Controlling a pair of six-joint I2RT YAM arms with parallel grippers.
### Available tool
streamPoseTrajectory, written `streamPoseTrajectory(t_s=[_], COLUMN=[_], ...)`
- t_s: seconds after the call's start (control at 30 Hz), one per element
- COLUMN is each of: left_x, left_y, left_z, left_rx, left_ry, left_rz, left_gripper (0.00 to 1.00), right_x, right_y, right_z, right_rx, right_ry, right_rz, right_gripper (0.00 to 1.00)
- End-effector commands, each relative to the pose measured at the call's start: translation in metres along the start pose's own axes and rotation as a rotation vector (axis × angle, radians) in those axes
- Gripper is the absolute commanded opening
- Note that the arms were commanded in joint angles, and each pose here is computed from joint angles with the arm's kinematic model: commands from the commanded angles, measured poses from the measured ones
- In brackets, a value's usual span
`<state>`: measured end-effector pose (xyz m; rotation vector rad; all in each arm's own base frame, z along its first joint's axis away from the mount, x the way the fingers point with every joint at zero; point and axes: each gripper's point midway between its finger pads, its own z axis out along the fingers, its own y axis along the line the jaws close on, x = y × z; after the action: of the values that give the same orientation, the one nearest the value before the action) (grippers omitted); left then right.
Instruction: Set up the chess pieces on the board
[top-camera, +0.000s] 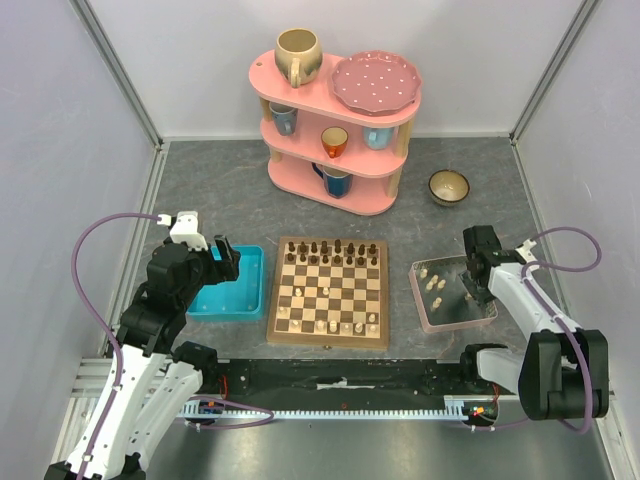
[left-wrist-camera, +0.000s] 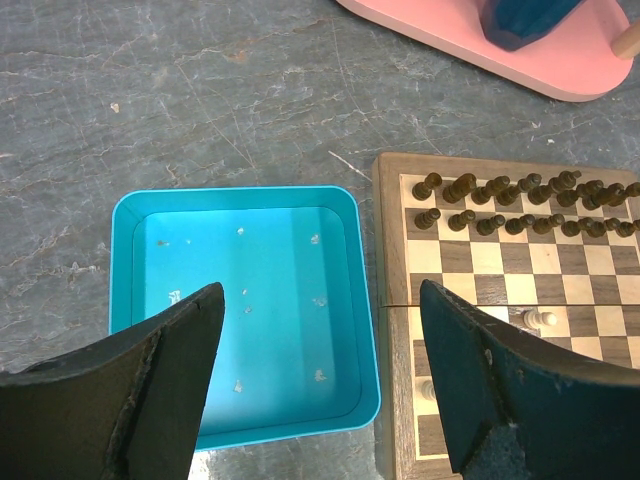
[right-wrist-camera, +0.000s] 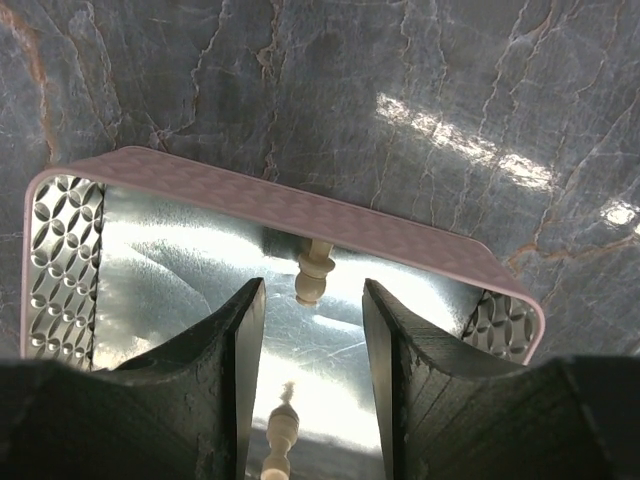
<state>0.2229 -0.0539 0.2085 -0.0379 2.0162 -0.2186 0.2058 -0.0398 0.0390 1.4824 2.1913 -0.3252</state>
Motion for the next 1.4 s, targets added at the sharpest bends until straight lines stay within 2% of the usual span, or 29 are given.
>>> streamPoseTrajectory(t_s=[0.0,1.0,1.37], left_x=[-0.009,-0.009,-0.010], left_y=[-0.006,-0.005,-0.006], left_z=[-0.001,-0.001,-0.001], left_rx=[0.026,0.023,0.023], left_ry=[-0.039,-0.039,-0.040], left_rz=[-0.021,-0.021,-0.021], left_gripper=[0.85,0.85,0.85], right_x=[-0.004,0.006,0.007], right_y=[0.007,-0.004,0.000], right_z=[0.006,0.026,0.026], right_rx=[-0.015,0.007,-0.026], right_ry=[-0.019,0.013,0.042], right_rz=[0.010,-0.013,-0.011], right_gripper=[0.50,0.33,0.20])
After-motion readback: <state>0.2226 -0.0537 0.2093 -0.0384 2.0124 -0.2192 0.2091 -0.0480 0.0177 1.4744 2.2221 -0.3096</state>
